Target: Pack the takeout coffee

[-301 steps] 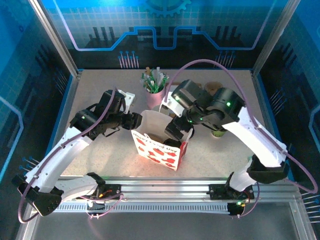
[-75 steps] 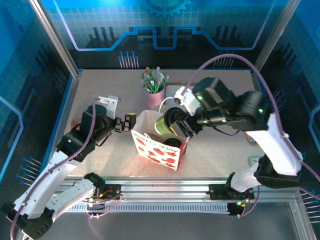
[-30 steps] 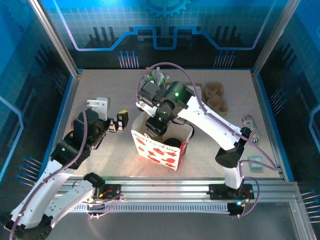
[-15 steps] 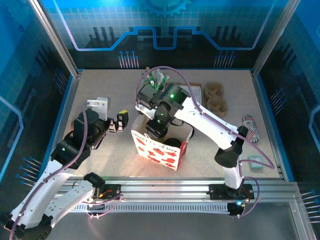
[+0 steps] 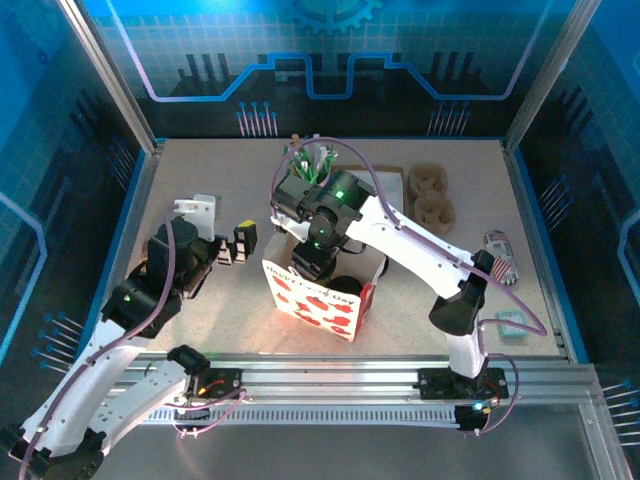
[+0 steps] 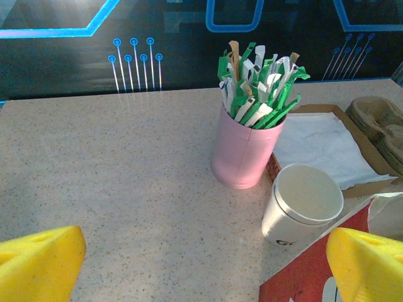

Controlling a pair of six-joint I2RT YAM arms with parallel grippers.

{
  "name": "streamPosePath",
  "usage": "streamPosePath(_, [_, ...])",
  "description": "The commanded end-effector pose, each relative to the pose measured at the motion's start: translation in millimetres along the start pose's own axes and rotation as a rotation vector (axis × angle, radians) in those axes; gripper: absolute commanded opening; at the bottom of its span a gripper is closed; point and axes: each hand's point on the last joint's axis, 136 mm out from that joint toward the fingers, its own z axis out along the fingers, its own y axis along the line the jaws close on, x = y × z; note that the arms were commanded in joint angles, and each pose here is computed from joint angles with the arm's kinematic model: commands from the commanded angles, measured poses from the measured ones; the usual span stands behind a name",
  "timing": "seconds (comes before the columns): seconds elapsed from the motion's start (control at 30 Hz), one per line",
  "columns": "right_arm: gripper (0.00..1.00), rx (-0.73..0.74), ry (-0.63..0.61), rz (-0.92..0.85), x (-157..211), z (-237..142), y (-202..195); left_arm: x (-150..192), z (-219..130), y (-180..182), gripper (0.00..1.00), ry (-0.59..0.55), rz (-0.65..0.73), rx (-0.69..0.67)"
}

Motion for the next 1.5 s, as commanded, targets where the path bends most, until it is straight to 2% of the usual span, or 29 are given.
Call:
streamPosePath(0.0, [0.54, 0.005, 0.005, -0.019, 2, 1, 0, -3, 3, 4, 0.99, -0.021, -0.003, -0.019])
streamPosePath(1.47, [0.53, -0.008, 0.044, -0.003, 12, 19, 1, -3, 2, 3, 0.99, -0.022, -0.001, -0.016])
